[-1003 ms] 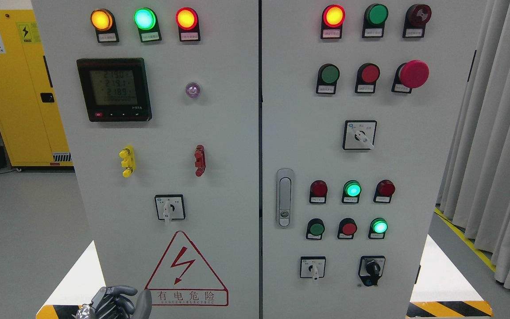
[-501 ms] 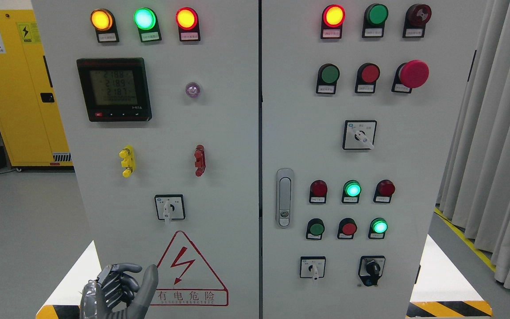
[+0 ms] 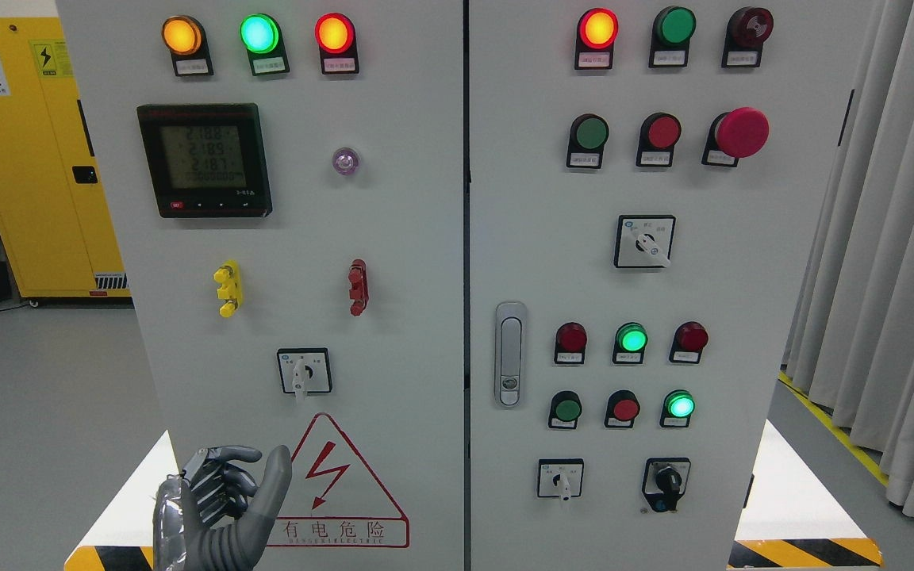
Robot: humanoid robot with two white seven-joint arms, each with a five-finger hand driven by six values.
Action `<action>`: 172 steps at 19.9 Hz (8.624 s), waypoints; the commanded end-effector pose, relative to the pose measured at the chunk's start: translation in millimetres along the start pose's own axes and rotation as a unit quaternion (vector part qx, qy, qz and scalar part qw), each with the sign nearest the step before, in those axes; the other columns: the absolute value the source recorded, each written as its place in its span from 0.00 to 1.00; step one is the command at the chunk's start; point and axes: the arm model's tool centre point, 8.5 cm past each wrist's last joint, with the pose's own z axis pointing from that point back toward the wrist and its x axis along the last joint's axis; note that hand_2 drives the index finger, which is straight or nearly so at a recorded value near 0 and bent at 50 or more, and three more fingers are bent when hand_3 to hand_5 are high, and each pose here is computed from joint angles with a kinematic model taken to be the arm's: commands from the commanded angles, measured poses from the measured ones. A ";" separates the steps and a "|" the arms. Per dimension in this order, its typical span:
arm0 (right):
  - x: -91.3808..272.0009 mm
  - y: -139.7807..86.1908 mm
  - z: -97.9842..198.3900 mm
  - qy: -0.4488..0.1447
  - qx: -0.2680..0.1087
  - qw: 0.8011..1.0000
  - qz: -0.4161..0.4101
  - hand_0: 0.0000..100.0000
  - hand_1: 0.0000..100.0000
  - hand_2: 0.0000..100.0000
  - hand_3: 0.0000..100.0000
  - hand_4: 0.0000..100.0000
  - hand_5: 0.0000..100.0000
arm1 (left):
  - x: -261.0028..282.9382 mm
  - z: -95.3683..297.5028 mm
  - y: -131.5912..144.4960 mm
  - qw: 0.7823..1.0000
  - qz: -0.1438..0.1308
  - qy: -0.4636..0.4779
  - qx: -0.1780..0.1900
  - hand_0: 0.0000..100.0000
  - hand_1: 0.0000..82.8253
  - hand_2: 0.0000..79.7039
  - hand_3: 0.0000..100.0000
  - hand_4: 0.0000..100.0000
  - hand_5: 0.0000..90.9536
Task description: Turn on light switch 1
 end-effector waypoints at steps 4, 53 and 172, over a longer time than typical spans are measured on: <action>-0.7 -0.3 0.0 0.004 -0.002 1.000 -0.014 0.00 0.50 0.04 0.00 0.00 0.00 | 13.7 -6.7 -11.4 1.000 -0.008 -0.006 0.000 0.14 0.80 0.69 0.89 0.92 0.99; -0.7 -0.2 0.0 0.004 -0.001 1.000 -0.014 0.00 0.50 0.04 0.00 0.00 0.00 | 18.4 -42.4 -37.0 0.999 -0.018 0.034 0.012 0.20 0.80 0.71 0.90 0.93 0.99; -0.7 -0.3 0.0 0.004 -0.002 1.000 -0.014 0.00 0.50 0.04 0.00 0.00 0.00 | 19.3 -57.1 -47.1 0.999 -0.016 0.039 0.009 0.58 0.63 0.77 0.92 0.93 0.99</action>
